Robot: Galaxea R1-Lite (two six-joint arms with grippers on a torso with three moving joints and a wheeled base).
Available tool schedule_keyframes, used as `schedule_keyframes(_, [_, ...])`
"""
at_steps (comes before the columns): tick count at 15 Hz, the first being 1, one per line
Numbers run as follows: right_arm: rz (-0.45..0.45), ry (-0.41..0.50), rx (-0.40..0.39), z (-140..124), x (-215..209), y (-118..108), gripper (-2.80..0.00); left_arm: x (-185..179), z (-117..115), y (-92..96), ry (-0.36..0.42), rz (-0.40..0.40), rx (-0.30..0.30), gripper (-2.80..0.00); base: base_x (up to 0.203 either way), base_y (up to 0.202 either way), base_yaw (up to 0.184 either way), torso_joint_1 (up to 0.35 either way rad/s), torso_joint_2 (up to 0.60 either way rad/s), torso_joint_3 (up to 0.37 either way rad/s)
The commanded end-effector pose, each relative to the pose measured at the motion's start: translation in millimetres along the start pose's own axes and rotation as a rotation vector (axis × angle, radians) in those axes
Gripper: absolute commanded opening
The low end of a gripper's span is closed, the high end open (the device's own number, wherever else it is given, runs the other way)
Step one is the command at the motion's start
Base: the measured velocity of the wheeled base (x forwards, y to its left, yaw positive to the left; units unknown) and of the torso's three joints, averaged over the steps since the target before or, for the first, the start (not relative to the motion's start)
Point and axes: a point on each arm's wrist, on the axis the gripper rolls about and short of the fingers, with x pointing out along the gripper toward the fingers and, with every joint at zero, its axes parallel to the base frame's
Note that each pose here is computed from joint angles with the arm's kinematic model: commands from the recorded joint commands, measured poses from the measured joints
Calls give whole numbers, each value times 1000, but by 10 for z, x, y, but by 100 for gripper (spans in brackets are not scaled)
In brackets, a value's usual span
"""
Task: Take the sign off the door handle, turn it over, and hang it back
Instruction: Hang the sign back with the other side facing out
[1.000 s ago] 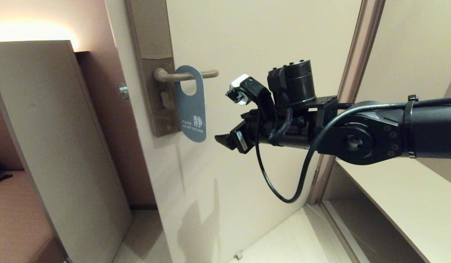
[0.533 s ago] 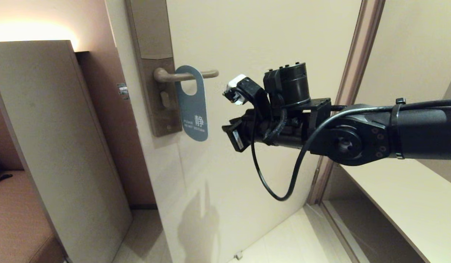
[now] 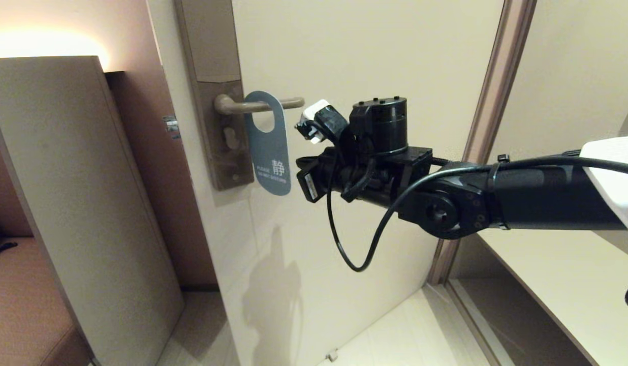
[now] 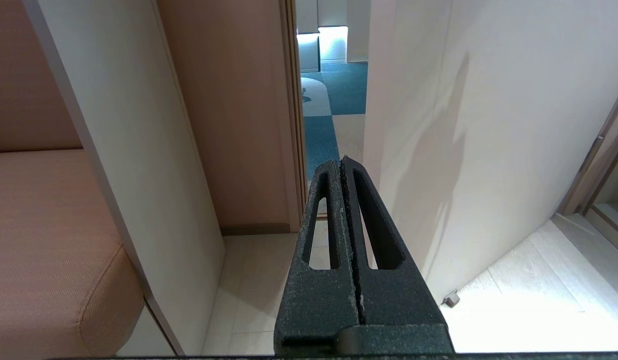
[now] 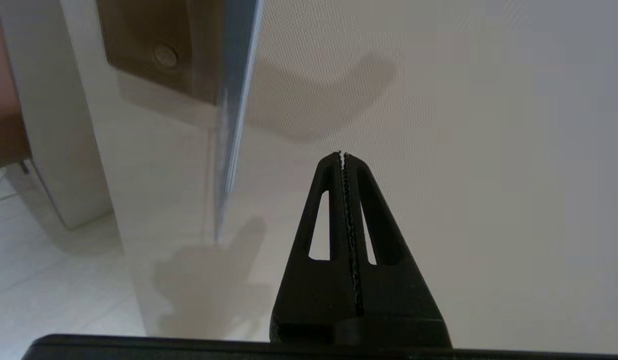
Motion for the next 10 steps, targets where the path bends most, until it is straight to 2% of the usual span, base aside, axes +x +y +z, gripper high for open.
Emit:
schedule_keyframes(1, [-7, 20, -4, -97, 90, 60, -280, 1, 0, 0, 1, 0, 1, -280, 0, 0, 0, 0, 0, 0])
schedule_keyframes(3, [-6, 22, 9, -102, 102, 124, -280, 1, 0, 0, 1, 0, 1, -280, 0, 0, 0, 0, 0, 0])
schedule_keyframes(7, [7, -29, 93, -1, 75, 298, -280, 1, 0, 0, 1, 0, 1, -280, 0, 0, 0, 0, 0, 0])
schedule_keyframes(10, [14, -69, 104, 82, 36, 352, -280, 1, 0, 0, 1, 0, 1, -280, 0, 0, 0, 0, 0, 0])
